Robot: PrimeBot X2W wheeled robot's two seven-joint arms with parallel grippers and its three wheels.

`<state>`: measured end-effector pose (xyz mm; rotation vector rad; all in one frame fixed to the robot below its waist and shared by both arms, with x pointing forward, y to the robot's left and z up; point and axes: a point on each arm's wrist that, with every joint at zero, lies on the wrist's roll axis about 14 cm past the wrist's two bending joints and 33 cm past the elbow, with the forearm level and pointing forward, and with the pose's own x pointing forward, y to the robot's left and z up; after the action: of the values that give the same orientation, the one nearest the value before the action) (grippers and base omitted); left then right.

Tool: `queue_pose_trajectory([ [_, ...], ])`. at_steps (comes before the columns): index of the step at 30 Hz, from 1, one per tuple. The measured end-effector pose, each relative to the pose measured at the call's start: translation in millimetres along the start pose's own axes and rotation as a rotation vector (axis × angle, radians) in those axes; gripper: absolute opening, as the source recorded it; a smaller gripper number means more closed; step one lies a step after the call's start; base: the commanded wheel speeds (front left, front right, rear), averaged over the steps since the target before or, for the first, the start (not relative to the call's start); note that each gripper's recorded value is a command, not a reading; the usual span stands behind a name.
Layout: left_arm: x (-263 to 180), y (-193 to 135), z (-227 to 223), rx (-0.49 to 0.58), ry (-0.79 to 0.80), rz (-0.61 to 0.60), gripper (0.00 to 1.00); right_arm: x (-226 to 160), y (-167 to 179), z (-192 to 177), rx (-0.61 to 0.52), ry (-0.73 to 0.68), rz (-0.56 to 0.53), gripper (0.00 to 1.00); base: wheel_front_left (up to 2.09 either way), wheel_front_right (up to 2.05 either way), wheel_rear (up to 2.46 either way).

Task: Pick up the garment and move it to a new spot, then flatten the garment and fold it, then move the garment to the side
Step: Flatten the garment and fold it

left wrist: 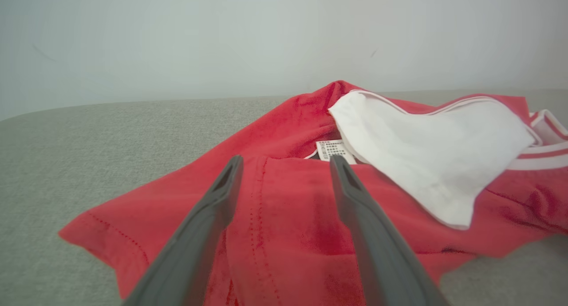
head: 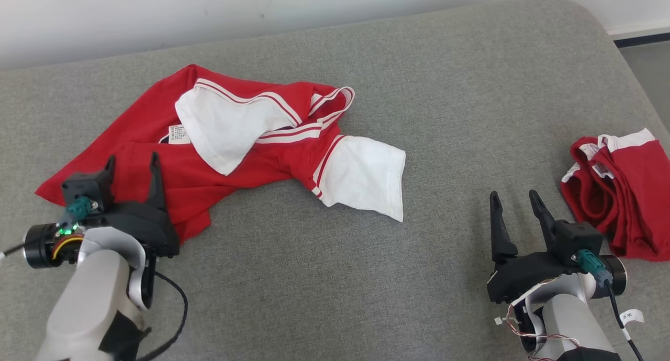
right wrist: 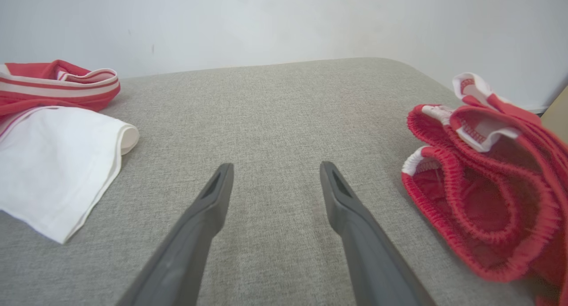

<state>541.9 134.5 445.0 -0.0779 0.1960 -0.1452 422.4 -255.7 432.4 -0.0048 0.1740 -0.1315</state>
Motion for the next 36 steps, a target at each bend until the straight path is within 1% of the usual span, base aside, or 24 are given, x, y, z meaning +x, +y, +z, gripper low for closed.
queue_pose_trajectory([
  [6, 9.5, 13.0, -2.9, 0.006, 0.078, 0.036, 1.00, 0.9, 3.8, 0.1, -0.007, 0.000, 0.014, 1.00, 0.00, 0.00, 0.00],
  [14, 8.3, 11.6, -26.5, -0.087, 0.225, 0.052, 1.00, 1.9, 11.9, 0.0, -0.010, 0.000, 0.036, 1.00, 0.00, 0.00, 0.00],
  [17, 9.2, 11.6, -27.6, -0.091, 0.230, 0.051, 1.00, 2.3, 13.1, -0.2, -0.010, 0.000, 0.039, 1.00, 0.00, 0.00, 0.00],
  [20, 10.8, 10.3, -26.7, -0.092, 0.222, 0.046, 0.95, 3.3, 13.2, 0.5, -0.012, -0.002, 0.040, 1.00, 0.00, 0.00, 0.00],
  [22, 9.7, 9.8, -30.7, -0.085, 0.231, 0.040, 0.69, 3.8, 13.1, 0.1, -0.013, -0.001, 0.040, 1.00, 0.00, 0.00, 0.00],
  [23, 9.4, 9.4, -32.6, -0.090, 0.236, 0.039, 0.48, 4.0, 13.3, -0.3, -0.013, 0.000, 0.041, 1.00, 0.00, 0.00, 0.00],
  [24, 9.3, 8.9, -33.8, -0.092, 0.240, 0.037, 0.42, 4.3, 13.7, -0.5, -0.012, 0.000, 0.041, 1.00, 0.00, 0.00, 0.00],
  [25, 9.8, 8.5, -33.8, -0.090, 0.241, 0.036, 0.22, 4.6, 13.8, -0.7, -0.013, 0.001, 0.042, 1.00, 0.00, 0.00, 0.00],
  [26, 10.9, 8.3, -32.1, -0.089, 0.232, 0.035, 0.00, 4.8, 13.8, -0.9, -0.013, 0.001, 0.042, 1.00, 0.00, 0.00, 0.00],
  [31, 13.1, 6.1, -26.4, -0.075, 0.190, 0.022, 0.00, 6.7, 14.5, 0.6, -0.013, -0.003, 0.043, 1.00, 0.00, 0.00, 0.00],
  [36, 13.0, -1.1, -5.0, -0.033, 0.090, -0.007, 0.00, 5.4, 12.8, 3.0, -0.006, -0.008, 0.036, 1.00, 0.00, 0.00, 0.00],
])
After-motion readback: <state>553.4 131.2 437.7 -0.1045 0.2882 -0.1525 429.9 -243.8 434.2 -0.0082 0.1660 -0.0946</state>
